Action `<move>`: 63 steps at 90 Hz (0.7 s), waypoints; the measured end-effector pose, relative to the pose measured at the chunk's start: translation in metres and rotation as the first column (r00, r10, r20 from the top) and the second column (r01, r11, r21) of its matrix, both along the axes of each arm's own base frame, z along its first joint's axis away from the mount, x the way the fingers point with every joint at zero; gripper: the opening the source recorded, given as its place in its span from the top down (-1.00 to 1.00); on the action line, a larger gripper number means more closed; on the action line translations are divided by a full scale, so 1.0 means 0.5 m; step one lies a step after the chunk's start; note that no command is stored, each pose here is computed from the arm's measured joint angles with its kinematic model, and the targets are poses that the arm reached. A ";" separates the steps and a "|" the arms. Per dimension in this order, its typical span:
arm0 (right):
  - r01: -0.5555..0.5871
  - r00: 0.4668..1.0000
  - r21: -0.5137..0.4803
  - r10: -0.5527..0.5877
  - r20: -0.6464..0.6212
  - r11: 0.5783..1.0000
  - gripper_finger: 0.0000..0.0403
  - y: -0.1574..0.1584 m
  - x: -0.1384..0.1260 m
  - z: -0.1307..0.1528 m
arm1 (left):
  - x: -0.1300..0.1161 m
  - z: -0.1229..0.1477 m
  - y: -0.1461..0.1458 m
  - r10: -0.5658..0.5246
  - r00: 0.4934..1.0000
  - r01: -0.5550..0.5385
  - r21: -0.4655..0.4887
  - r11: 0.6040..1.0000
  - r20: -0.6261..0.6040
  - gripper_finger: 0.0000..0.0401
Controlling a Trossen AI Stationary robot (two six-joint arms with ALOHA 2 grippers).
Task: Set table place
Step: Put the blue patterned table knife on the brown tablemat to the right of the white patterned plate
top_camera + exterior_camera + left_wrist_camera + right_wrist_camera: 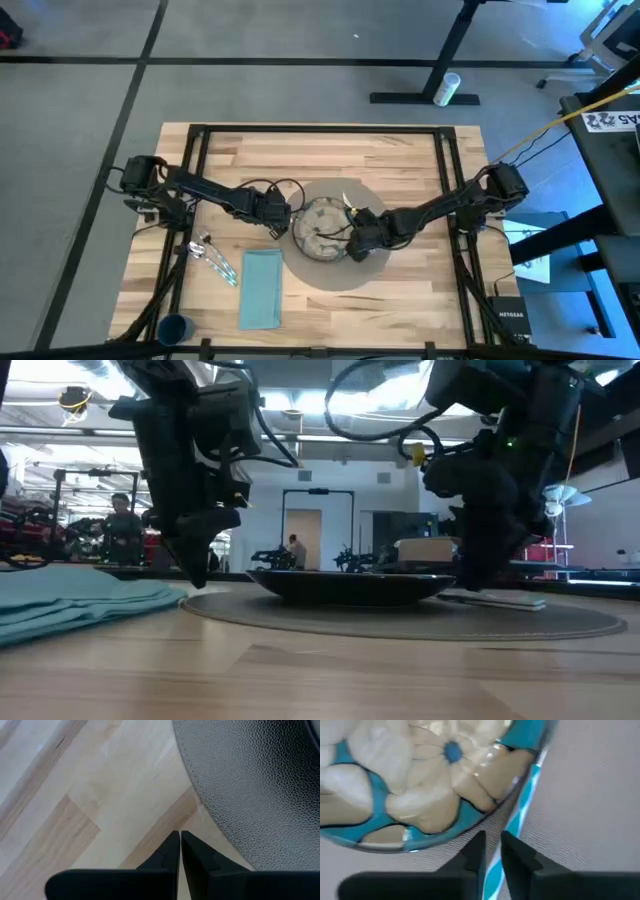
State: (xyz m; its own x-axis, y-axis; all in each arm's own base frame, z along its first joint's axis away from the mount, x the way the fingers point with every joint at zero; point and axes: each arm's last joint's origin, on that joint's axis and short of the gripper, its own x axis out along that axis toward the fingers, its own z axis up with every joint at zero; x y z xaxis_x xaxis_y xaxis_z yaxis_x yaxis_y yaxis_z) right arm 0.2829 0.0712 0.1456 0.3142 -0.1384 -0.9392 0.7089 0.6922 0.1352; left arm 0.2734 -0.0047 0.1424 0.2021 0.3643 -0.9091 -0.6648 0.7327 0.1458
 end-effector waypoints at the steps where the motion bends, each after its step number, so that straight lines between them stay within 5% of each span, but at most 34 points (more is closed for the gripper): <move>1: -0.002 1.000 0.001 0.002 0.000 1.000 0.65 0.000 0.000 0.000 | 0.000 0.000 0.000 0.000 1.000 0.000 0.000 1.000 0.000 1.00; 25: -0.031 0.999 -0.021 0.030 -0.038 0.999 0.37 -0.002 -0.006 -0.001 | 0.000 0.000 0.000 0.000 1.000 0.000 0.000 1.000 0.000 1.00; 63: -0.016 0.998 -0.032 0.014 -0.069 0.999 0.67 -0.002 -0.007 -0.013 | 0.000 0.000 0.000 -0.001 1.000 0.001 0.000 1.000 0.000 1.00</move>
